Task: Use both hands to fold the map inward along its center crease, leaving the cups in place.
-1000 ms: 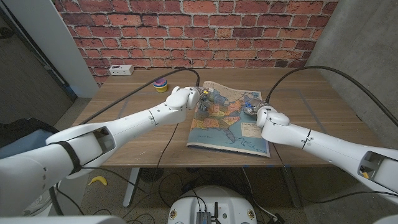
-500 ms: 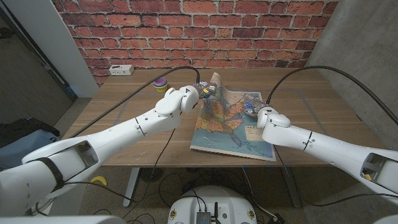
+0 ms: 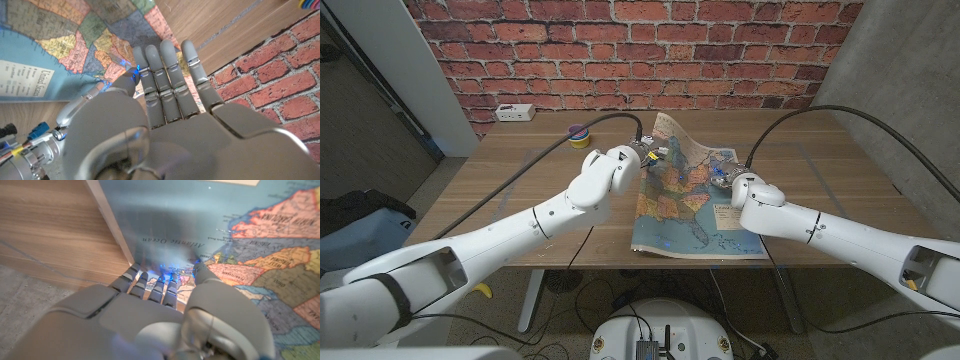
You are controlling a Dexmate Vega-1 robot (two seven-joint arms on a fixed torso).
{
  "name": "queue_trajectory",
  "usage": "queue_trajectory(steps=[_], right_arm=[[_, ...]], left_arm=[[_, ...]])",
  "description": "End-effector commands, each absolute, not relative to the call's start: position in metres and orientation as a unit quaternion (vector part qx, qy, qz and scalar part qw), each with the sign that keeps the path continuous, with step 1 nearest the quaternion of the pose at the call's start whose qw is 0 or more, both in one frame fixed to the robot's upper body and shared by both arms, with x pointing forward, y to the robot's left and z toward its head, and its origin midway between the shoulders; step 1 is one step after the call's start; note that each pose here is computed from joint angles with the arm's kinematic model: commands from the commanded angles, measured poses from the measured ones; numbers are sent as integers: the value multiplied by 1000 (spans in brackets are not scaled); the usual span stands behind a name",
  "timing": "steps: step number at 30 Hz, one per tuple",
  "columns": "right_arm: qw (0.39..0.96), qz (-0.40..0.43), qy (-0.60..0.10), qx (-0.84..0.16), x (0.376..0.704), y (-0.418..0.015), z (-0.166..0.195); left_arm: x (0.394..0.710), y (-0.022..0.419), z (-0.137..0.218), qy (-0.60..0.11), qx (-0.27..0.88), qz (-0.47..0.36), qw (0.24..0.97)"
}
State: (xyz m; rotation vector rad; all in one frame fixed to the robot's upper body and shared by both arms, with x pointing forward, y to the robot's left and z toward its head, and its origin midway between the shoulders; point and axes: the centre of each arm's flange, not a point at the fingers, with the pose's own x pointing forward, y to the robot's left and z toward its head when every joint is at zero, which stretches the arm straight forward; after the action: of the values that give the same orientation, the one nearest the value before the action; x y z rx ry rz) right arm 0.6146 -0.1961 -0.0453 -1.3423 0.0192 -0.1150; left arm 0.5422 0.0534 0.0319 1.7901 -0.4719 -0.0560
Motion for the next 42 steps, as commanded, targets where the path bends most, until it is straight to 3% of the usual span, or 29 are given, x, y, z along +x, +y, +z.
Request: queue_trajectory(steps=[1, 10, 14, 25, 42], right_arm=[[779, -53, 9, -625, 614, -193, -43], [779, -51, 13, -625, 616, -193, -42], [779, -46, 11, -626, 618, -192, -41], [773, -48, 8, -633, 620, -187, -36], [770, -47, 9, -637, 618, -187, -35]], left_arm=[[501, 45, 40, -194, 820, 240, 483], [493, 53, 37, -267, 792, 238, 495], [489, 57, 42, -292, 776, 191, 526], [502, 63, 56, -240, 765, -8, 597], [503, 58, 53, -158, 785, -119, 587]])
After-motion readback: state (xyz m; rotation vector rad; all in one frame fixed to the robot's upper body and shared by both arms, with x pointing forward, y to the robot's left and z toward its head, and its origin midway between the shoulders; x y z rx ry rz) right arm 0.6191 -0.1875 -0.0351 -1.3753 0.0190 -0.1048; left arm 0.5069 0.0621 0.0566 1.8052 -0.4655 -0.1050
